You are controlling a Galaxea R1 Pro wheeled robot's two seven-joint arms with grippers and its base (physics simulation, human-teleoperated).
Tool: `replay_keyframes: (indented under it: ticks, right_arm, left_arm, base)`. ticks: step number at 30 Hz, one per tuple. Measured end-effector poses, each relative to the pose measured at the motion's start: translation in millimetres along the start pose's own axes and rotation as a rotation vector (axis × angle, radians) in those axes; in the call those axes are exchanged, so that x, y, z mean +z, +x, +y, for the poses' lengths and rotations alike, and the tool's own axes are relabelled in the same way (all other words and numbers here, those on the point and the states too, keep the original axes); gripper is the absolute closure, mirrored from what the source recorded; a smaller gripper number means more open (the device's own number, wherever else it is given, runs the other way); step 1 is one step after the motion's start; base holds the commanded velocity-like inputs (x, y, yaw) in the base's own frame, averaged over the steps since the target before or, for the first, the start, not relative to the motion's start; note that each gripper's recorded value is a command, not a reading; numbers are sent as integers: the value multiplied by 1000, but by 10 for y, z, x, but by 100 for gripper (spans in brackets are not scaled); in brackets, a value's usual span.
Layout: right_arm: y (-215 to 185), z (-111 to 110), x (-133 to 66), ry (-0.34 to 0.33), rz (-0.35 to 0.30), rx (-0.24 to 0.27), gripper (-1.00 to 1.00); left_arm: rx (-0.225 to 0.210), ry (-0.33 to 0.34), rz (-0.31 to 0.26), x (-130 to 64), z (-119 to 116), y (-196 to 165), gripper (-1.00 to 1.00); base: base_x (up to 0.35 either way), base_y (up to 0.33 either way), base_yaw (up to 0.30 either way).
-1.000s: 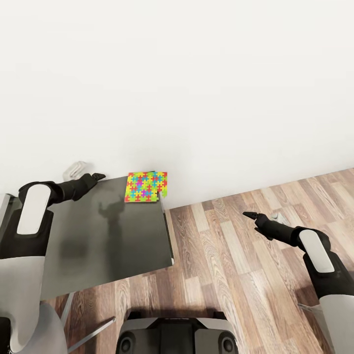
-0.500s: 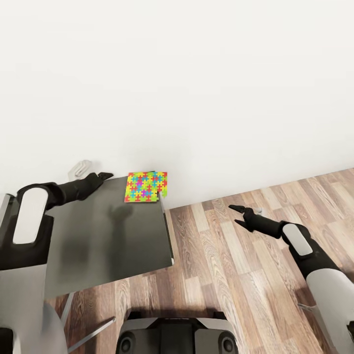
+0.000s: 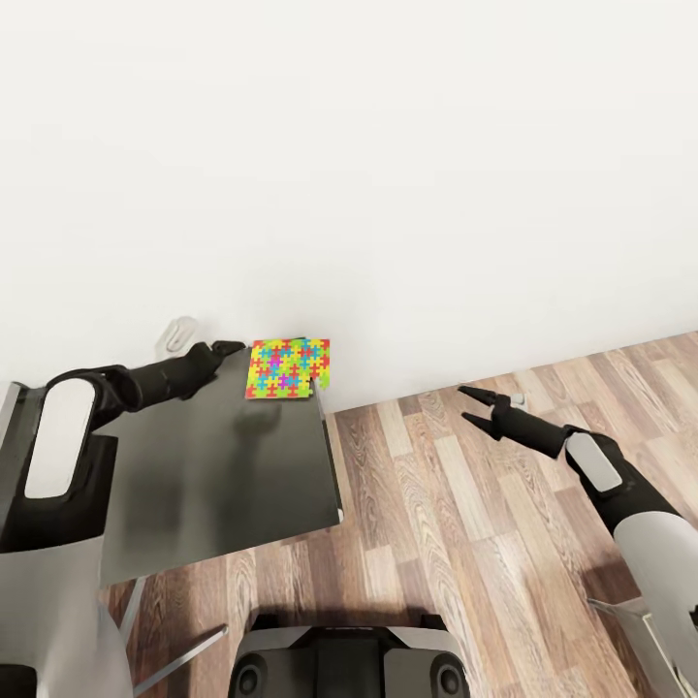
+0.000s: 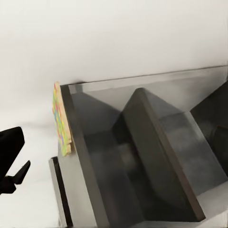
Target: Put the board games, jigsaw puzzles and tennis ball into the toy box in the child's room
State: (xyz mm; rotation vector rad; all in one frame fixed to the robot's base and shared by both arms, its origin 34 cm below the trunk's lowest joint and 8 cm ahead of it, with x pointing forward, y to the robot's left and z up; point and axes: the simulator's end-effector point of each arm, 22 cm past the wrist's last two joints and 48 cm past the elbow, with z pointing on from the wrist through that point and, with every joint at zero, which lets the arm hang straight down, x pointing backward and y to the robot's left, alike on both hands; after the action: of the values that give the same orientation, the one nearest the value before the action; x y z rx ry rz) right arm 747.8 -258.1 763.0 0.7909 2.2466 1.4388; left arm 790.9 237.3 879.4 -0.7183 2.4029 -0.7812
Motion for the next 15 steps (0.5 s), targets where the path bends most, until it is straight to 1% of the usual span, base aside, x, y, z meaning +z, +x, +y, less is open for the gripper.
replay_keyframes:
  ticks: [2,3,5,6,9,10,14,15]
  right_arm:
    - [-12,77,-5,-34,-1,-5,-100]
    - [-12,77,-5,-34,-1,-5,-100]
    - [-19,148,-9,-64,-3,-14,-100]
    - [-19,148,-8,-64,-3,-14,-100]
    - [-42,229,-21,-94,-12,-36,-100]
    - [-42,229,-20,-94,-12,-36,-100]
    - [-84,294,-24,-113,-20,-61,-100]
    - [-87,290,-19,-113,-20,-61,-100]
  left_arm:
    - [-12,15,16,20,-54,77,-100]
    - [-12,15,16,20,-53,78,-100]
    - [-19,32,38,59,-132,190,-100]
    - [-19,31,38,59,-131,191,-100]
    - [-20,56,70,118,-266,356,-100]
    - [-20,55,71,119,-266,357,-100]
    - [-26,91,101,194,-452,516,-100]
    - [-25,90,101,202,-449,515,-100]
  base:
    - [0,0,0]
    - [0,0,0]
    - [0,0,0]
    - [0,0,0]
    - [0,0,0]
    - [0,0,0]
    - [0,0,0]
    - [0,0,0]
